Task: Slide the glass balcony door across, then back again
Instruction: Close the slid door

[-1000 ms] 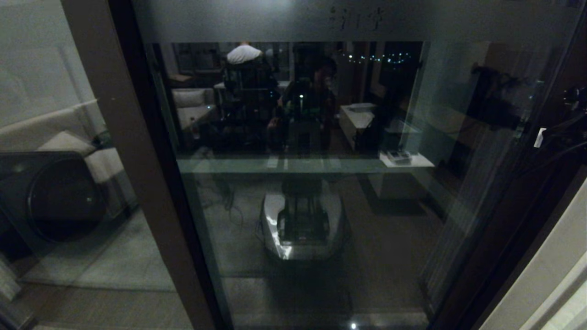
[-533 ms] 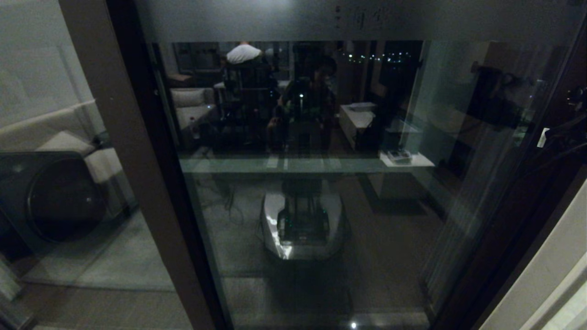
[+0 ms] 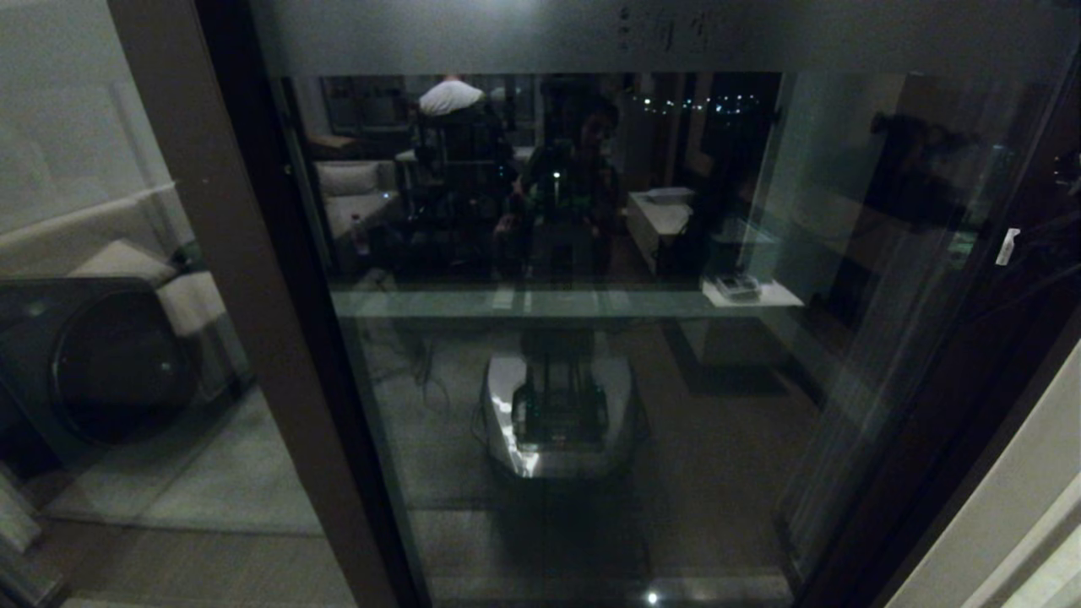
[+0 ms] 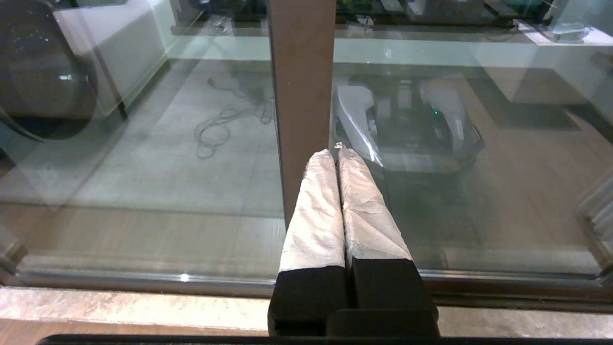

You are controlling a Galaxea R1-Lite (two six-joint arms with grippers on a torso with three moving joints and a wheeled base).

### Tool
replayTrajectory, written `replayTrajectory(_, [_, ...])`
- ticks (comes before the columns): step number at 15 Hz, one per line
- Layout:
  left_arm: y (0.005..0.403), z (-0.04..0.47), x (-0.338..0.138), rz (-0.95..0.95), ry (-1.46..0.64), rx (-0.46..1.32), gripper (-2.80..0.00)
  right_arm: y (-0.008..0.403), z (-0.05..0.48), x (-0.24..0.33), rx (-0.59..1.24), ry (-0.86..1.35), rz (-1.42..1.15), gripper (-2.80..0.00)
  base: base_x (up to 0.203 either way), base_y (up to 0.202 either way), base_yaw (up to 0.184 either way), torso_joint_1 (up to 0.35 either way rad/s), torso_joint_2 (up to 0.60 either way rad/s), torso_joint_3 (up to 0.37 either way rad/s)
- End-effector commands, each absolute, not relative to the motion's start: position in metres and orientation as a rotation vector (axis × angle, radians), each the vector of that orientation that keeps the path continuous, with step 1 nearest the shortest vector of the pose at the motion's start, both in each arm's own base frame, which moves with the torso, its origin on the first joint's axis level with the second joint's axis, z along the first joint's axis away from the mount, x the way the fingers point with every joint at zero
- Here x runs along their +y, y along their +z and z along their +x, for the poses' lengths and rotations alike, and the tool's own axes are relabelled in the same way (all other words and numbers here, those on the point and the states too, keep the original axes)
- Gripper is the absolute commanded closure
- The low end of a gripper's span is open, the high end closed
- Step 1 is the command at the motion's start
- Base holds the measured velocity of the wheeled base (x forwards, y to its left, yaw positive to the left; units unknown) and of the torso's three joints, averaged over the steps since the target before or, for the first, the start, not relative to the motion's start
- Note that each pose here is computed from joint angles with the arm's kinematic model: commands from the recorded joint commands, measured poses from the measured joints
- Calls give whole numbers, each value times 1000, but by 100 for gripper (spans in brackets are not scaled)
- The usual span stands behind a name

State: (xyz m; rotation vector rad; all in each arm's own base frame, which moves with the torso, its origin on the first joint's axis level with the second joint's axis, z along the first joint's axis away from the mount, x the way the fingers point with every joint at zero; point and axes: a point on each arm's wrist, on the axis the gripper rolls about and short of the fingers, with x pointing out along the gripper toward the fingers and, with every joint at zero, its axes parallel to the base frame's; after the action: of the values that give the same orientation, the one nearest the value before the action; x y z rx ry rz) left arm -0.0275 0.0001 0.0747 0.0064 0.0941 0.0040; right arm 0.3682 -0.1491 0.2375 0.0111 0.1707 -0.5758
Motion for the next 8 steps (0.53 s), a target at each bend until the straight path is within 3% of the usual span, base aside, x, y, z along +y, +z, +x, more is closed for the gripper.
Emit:
replayTrajectory(1, [75, -28, 0, 6, 4, 95, 0, 264, 340, -142, 117, -563, 0, 0, 0, 0, 0, 0, 0, 0])
replayTrajectory(8, [75, -28, 0, 6, 4, 94, 0, 307, 265, -107, 50, -403, -12, 0, 0, 0, 0, 0, 0, 0])
